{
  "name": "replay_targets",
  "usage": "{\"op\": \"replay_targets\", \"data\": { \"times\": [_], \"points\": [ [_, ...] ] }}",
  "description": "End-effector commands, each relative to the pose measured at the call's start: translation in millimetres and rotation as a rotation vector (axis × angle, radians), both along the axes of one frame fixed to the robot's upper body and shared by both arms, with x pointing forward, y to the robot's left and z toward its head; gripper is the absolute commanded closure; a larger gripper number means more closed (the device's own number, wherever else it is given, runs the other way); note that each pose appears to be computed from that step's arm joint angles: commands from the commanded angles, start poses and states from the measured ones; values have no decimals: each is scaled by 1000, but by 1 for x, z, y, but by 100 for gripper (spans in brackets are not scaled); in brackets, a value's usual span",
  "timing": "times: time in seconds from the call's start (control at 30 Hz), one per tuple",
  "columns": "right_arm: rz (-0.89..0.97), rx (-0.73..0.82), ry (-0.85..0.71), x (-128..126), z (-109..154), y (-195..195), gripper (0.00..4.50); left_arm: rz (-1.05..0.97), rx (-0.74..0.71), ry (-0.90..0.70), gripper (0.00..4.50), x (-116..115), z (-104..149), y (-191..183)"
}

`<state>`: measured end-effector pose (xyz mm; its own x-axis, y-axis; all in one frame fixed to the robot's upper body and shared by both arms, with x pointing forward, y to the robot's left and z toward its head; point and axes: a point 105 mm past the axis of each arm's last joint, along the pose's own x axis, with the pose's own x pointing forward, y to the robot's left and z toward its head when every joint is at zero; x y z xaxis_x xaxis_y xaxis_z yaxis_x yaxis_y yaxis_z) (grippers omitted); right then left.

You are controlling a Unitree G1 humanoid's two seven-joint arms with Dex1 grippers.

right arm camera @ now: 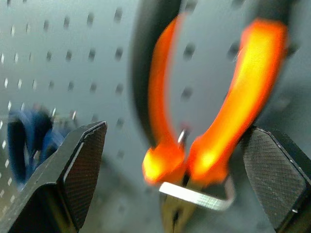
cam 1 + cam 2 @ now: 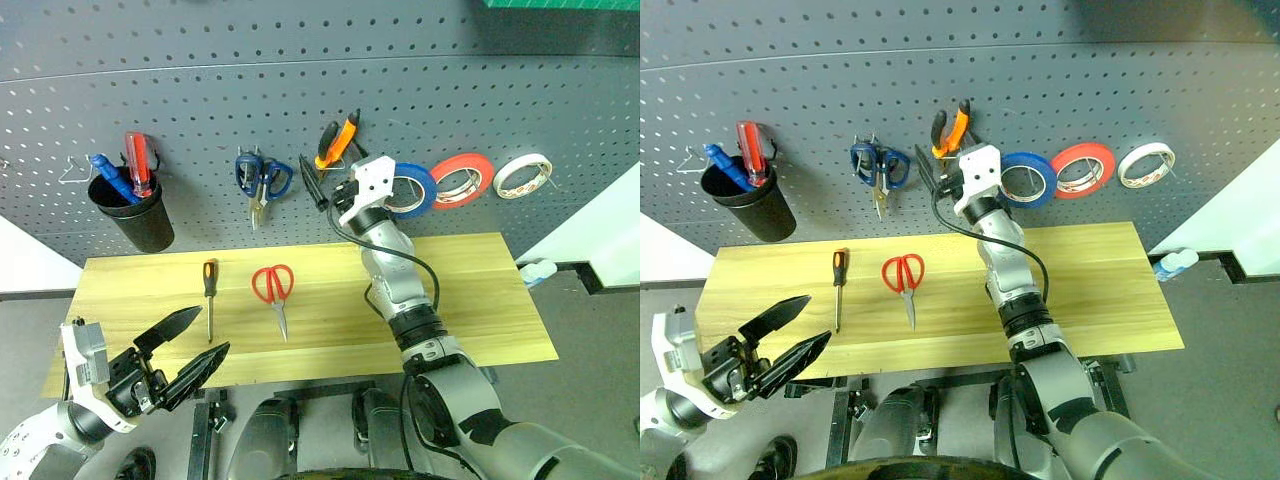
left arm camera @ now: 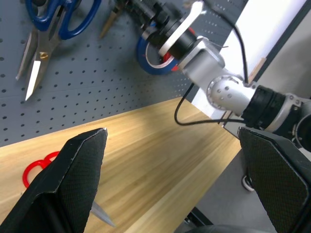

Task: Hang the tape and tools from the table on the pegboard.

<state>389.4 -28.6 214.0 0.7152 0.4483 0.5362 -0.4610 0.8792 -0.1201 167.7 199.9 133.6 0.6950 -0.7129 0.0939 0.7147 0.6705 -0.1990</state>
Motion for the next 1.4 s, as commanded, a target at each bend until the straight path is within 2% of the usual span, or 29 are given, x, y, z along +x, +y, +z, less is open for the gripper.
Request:
{"op": "replay_targets", "data": {
  "times": [0.03,0.23,0.47,0.6,0.73,0.97,1.1,1.27,1.4],
  "points": [
    [-18,43,-84,-6,29,-7,5,-4,0,-13,0,0,0,0],
    [-12,56,-119,-11,44,-9,5,-16,-3,-18,0,4,0,0],
    [26,106,-218,-29,86,-11,5,-29,-3,-25,0,7,-1,-1],
    [178,146,-217,-50,90,-6,5,-35,-7,-31,0,12,-2,-2],
    [321,150,-148,-70,73,-10,5,-39,1,-31,0,12,-4,-3],
    [393,37,-13,-89,35,-24,5,-40,-7,-29,0,15,-8,-2],
    [351,-94,139,-91,-14,-38,5,-44,-9,-31,0,17,-14,1],
    [342,-69,317,-94,-54,-58,5,-46,-4,-36,0,20,-18,4],
    [427,-129,382,-112,-68,-74,5,-59,-8,-21,0,22,-23,3]
  ]
}}
